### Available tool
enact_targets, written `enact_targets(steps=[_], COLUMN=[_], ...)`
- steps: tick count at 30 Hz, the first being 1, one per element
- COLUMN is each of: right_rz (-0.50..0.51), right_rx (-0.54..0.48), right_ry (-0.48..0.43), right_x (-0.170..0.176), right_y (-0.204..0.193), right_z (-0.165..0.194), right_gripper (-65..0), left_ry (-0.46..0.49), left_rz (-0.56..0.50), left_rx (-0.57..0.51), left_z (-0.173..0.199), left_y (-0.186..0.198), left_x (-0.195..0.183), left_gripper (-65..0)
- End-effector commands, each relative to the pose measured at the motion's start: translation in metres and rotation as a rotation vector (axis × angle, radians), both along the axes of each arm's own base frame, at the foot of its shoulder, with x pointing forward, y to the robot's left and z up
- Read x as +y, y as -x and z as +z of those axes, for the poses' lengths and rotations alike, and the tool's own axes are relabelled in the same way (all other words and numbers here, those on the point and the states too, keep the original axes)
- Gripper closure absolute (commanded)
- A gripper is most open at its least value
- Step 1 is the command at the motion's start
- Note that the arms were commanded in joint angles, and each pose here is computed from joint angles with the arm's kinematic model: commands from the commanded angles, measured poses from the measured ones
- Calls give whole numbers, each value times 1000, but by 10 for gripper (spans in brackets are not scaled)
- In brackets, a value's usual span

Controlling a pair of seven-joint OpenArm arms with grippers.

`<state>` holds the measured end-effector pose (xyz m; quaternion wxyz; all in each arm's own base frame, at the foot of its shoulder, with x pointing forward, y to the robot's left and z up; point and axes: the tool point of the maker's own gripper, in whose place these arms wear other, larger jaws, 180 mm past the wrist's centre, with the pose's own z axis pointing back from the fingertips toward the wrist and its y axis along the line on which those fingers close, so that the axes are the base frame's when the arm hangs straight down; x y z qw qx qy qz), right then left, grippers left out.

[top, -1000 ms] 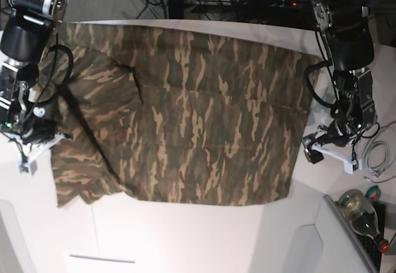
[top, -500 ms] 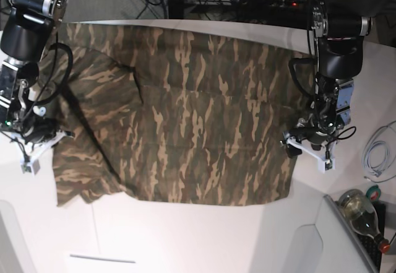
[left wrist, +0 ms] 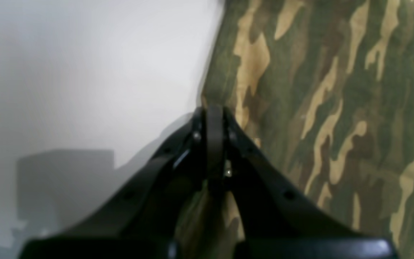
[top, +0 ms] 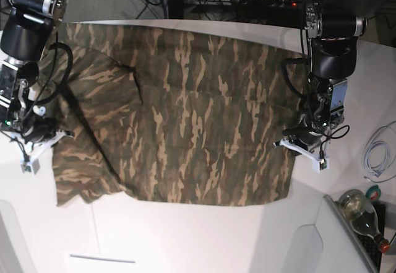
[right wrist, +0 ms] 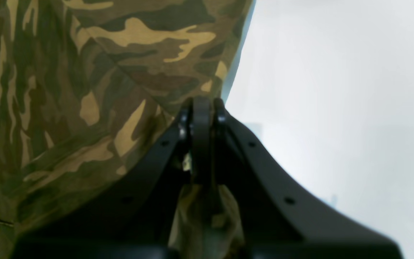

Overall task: Layout the t-shirt on the table in an organized manner, then fold the t-shirt properly
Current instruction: 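Lower the left gripper to the shirt's side edge and grasp it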

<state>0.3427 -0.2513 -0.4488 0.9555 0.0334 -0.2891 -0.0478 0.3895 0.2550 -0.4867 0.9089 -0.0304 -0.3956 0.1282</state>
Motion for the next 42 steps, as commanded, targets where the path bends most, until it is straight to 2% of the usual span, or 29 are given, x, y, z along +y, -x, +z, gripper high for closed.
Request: enact_targets(steps=[1,4,7,15,22,29,36,42], right_rz=[2,2,2,2,2,2,5,5], right_rx=[-58,-58,-57,-52,-41,-38,-39,-42], right_ry=[15,15,16,18,16,18,14,14], right_x=[-8,-8,-8,-9,-8,-9,-7,-7], right_y=[-15,-15,-15,-13,-8,-8,-8,-9], right_z=[17,17,17,15,11,11,11,11], right_gripper=[0,0,0,0,0,0,0,0], left_ry=[-7,-17,-38,-91,-119,-138,-122,-112], left_rz=[-19,-34,-56,-159,-225,-156,-132,-126], left_rx=[47,22,-54,-85,-19,-8,95,97], left_z=[-3,7,34,77,73,76,42,41], left_y=[3,-7,-22,-2,47,89,112,114], left_x=[1,-1,-3,-19,-30,-4,6,6], left_gripper=[0,0,0,0,0,0,0,0])
